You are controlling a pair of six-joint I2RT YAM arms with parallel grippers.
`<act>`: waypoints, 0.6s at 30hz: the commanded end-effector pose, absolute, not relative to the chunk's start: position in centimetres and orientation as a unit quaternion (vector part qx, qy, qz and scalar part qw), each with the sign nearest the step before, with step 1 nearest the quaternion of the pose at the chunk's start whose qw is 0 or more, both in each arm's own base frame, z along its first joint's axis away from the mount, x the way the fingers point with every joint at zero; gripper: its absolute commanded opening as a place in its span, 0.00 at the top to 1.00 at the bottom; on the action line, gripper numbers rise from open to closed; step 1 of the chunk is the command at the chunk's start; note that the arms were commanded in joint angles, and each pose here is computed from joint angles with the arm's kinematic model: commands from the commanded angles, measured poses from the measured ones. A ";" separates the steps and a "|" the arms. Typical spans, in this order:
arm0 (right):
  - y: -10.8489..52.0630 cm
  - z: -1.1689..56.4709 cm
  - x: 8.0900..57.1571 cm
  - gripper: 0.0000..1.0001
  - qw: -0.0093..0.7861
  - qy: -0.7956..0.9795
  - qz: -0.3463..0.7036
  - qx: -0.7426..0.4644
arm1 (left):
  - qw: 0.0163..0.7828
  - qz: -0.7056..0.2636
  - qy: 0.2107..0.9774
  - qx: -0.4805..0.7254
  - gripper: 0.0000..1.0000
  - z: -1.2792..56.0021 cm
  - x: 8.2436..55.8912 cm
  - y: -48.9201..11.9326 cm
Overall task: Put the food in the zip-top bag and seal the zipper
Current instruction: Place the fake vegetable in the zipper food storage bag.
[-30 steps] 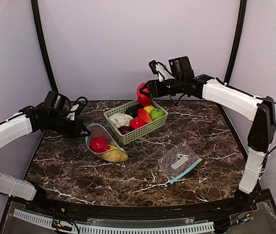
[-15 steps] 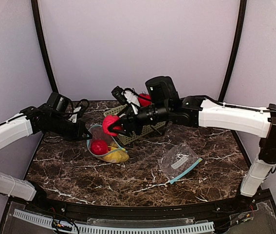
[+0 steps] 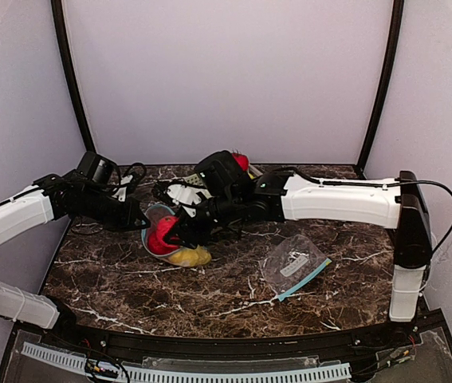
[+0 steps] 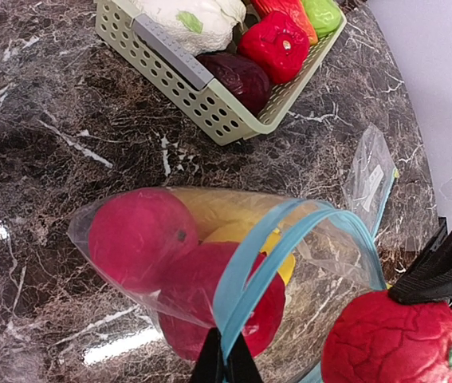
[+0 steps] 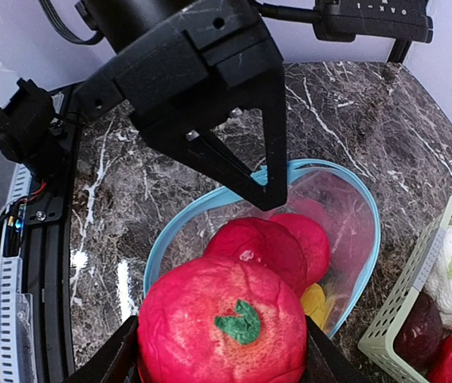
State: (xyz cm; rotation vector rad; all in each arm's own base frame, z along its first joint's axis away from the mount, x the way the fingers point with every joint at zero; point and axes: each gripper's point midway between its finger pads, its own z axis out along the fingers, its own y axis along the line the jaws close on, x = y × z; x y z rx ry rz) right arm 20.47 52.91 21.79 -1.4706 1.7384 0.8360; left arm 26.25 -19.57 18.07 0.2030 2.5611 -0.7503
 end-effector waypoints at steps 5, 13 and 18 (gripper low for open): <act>52.1 20.7 22.3 0.42 0.365 0.708 0.232 -0.558 | 0.233 -0.258 0.935 0.076 0.99 18.9 26.0 -19.1; 51.8 20.7 23.0 0.27 0.368 0.722 0.217 -0.544 | 0.234 -0.261 0.933 0.079 0.99 19.0 25.9 -19.3; 51.9 22.0 22.8 0.16 0.373 0.723 0.231 -0.533 | 0.233 -0.263 0.933 0.081 0.99 19.0 25.8 -19.4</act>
